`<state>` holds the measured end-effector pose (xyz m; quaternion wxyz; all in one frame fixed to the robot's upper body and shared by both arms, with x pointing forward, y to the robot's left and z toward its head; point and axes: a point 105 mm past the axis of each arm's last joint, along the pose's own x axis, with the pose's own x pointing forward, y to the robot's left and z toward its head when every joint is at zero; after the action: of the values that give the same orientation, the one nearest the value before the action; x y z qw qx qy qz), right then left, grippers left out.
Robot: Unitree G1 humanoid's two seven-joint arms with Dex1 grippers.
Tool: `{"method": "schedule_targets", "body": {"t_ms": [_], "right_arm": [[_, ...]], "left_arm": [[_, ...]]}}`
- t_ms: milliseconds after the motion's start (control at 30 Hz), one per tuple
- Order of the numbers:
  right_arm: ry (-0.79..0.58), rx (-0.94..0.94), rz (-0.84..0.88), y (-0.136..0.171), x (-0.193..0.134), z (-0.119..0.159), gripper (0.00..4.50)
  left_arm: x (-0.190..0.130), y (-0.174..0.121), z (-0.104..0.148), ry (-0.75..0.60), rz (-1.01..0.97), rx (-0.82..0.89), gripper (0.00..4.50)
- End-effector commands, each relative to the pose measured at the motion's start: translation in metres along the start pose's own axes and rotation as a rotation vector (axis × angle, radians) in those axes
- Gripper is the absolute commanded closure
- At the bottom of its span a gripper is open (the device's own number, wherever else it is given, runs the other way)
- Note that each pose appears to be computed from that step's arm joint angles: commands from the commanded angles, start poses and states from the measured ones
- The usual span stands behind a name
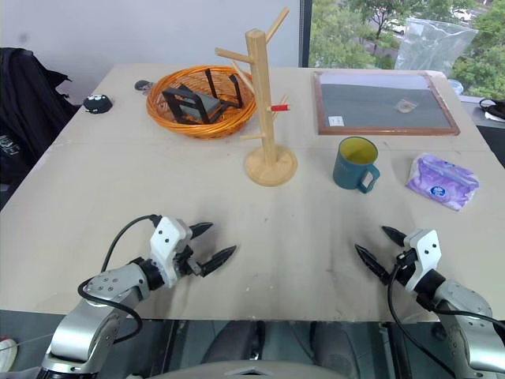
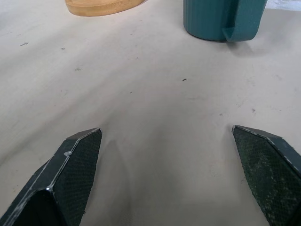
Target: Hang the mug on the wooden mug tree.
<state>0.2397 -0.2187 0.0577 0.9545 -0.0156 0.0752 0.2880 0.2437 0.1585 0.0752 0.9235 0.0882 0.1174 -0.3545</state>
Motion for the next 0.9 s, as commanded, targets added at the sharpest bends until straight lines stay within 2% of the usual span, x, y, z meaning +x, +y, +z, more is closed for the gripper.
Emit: {"method": "schedule_targets", "body": {"t_ms": [33, 733, 900], "right_arm": [[-0.035, -0.037, -0.014, -0.006, -0.003, 0.01, 0.0], [-0.061, -0.069, -0.044, -0.013, 0.009, 0.021, 0.0], [-0.113, -0.078, -0.208, -0.021, 0.021, 0.036, 0.0]], "left_arm": [[0.0, 0.001, 0.008, -0.041, -0.008, 0.009, 0.02], [0.003, 0.001, 0.009, -0.065, -0.022, 0.003, 0.02], [0.006, 0.002, 0.023, -0.09, -0.052, 0.049, 0.02]]}}
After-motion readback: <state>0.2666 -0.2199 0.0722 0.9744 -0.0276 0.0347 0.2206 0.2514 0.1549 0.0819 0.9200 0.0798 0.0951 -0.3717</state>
